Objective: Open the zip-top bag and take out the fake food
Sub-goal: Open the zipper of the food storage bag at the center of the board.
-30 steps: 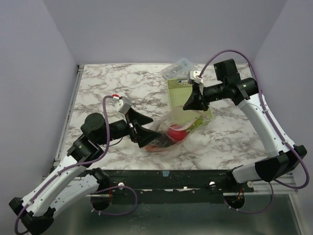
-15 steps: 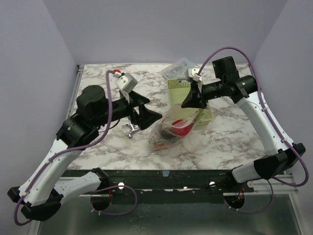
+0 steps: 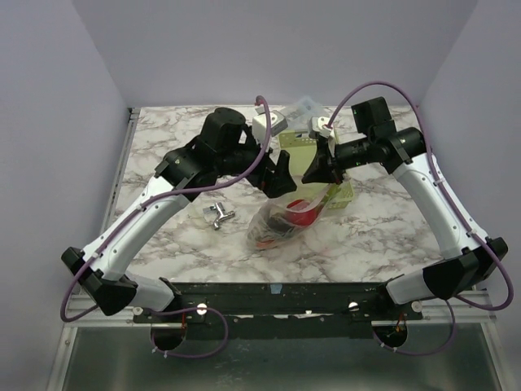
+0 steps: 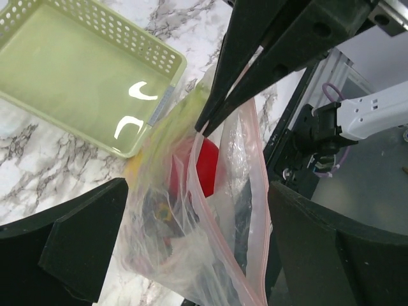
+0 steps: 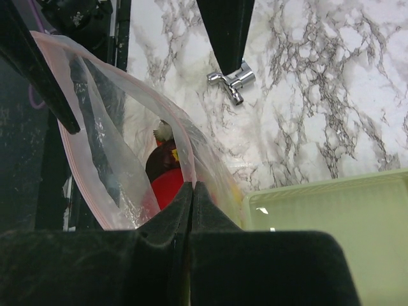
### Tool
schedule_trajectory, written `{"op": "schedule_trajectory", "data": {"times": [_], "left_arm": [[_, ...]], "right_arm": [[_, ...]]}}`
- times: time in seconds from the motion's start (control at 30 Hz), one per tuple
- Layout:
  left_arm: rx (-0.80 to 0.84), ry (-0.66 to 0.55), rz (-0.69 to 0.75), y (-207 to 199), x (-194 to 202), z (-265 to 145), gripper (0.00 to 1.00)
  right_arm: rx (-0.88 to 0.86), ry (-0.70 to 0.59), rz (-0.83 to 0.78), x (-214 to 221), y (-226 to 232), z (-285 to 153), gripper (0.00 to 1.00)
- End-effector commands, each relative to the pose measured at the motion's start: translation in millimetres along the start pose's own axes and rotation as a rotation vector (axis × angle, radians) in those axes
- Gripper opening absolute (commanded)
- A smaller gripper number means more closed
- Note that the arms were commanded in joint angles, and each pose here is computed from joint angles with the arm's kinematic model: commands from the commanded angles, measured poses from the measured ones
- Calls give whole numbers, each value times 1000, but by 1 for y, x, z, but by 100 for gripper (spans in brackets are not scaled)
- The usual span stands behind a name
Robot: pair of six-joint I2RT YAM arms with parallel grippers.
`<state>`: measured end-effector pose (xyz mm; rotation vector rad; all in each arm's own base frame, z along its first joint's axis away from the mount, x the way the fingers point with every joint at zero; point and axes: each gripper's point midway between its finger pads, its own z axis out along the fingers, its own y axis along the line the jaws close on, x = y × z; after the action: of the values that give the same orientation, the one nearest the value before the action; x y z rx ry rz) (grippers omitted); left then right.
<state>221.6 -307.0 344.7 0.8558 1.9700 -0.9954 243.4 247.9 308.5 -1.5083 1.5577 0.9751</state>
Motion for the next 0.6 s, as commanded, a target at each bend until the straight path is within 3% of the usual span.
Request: {"op": "schedule_trajectory", "data": {"times": [0.0,0.13,0.43,0.57], "left_arm": [[-4,61,59,2,0,5,90],[30,107,59,0,4,17,78],[45,147,56,1,6,34,61],[57,165,51,1,8,39,37]], "right_arm": [[-16,-18,-1,-5,11,-2,0],[-15,-19,-3,-4,11,-2,0],[-18,-19,0,-4,12,-2,0],[-16,-18,2,-3,13,-2,0]]}}
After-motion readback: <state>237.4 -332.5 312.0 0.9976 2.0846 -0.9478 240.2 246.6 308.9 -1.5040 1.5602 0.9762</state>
